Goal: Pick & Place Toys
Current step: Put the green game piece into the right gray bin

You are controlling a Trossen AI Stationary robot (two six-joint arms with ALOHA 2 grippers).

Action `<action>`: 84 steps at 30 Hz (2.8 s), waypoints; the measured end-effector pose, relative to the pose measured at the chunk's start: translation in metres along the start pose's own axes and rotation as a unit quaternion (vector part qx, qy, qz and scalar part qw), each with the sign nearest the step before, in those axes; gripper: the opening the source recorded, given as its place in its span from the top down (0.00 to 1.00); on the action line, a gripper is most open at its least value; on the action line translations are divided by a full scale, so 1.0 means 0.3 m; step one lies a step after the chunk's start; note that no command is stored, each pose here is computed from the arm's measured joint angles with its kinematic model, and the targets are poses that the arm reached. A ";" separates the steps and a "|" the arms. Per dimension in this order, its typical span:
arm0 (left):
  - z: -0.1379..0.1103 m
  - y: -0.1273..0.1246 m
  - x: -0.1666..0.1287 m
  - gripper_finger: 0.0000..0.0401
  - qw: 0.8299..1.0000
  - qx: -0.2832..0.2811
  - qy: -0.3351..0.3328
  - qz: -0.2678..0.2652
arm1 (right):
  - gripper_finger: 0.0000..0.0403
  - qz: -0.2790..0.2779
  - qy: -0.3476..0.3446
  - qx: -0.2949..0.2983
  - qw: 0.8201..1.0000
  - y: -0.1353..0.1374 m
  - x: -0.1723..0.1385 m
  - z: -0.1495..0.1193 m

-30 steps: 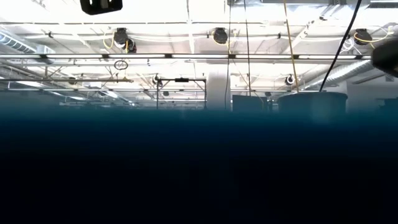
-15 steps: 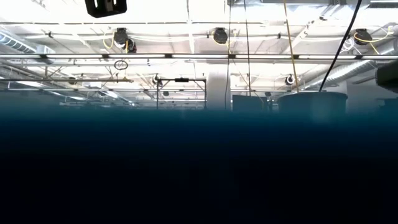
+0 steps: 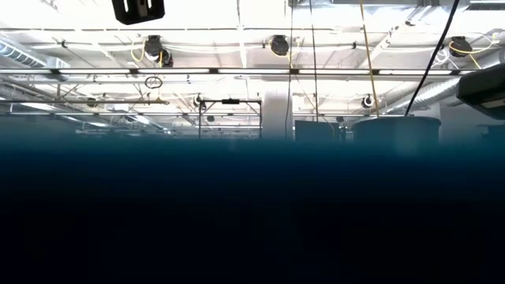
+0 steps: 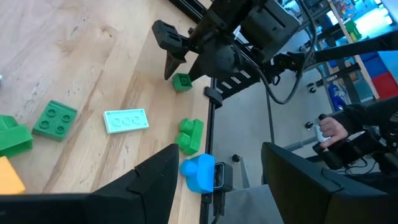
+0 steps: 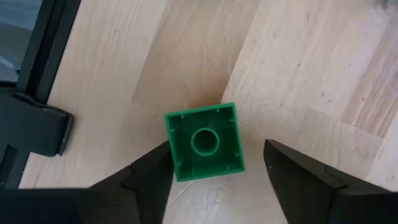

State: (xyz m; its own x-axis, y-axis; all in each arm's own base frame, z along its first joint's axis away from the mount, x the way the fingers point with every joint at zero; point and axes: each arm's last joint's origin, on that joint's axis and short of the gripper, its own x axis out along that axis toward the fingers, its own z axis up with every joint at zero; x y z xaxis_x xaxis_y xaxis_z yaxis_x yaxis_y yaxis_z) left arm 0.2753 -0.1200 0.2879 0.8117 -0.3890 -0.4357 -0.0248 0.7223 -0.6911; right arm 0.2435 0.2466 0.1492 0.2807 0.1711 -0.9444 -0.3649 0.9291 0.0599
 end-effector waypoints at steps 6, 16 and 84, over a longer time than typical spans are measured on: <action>0.014 0.012 -0.001 0.41 1.000 0.002 0.000 0.000 | 0.57 -0.002 0.000 0.005 1.000 -0.011 0.001 0.005; 0.034 0.029 -0.003 0.41 1.000 -0.002 0.004 -0.005 | 0.69 -0.010 -0.011 0.044 0.999 -0.085 -0.013 0.037; 0.364 0.122 -0.083 0.41 0.944 -0.084 -0.257 -0.189 | 0.65 -0.238 -0.569 0.160 0.771 -0.549 -0.631 0.268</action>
State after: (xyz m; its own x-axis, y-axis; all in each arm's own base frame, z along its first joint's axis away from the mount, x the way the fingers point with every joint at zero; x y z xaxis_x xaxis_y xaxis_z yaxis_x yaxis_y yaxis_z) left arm 0.3180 -0.0214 0.3363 0.9561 -0.2411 0.1666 0.2652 0.4697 -0.8421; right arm 0.3218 0.0876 0.3443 0.9784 -0.2069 -0.0008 0.2068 0.9774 0.0433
